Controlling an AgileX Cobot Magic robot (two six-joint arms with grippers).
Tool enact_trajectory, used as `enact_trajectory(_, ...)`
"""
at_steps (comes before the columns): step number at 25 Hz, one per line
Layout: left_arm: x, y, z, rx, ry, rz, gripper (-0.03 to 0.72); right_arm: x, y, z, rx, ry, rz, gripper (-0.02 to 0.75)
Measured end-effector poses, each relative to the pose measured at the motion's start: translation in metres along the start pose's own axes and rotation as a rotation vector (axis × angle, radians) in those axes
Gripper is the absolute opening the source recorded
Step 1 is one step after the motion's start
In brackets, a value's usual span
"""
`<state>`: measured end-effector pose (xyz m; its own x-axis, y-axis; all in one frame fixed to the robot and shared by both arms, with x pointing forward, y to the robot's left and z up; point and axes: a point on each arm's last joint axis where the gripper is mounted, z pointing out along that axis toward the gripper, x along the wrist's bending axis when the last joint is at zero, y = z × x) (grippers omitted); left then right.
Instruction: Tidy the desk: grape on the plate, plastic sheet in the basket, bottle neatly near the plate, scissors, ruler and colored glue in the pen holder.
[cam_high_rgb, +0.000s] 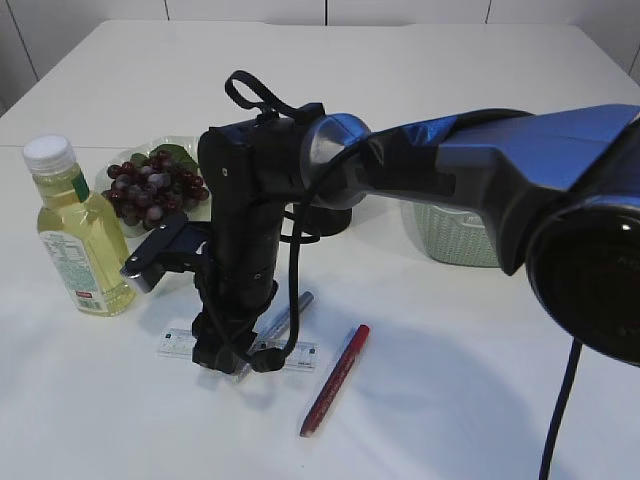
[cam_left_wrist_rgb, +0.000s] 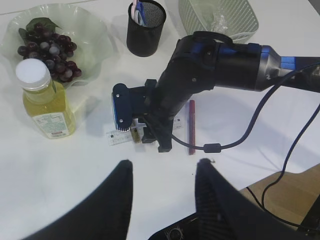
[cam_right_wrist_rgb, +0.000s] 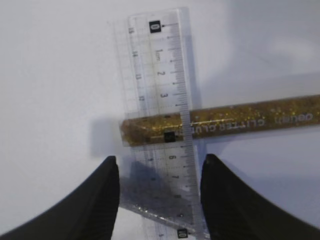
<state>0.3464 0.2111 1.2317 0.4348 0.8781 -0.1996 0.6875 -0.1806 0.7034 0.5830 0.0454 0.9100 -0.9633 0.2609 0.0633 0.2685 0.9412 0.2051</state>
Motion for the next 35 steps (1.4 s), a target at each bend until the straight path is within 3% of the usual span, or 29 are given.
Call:
enact_trajectory(26, 0.0, 0.0, 0.0, 0.0, 0.0, 0.0, 0.306, -0.0002, -0.0004, 0.0039, 0.003, 0.005, 0.003, 0.417)
enact_trajectory(35, 0.0, 0.0, 0.0, 0.0, 0.0, 0.002, 0.293, -0.0005, -0.0006, 0.0039, 0.006, 0.001, 0.0, 0.321)
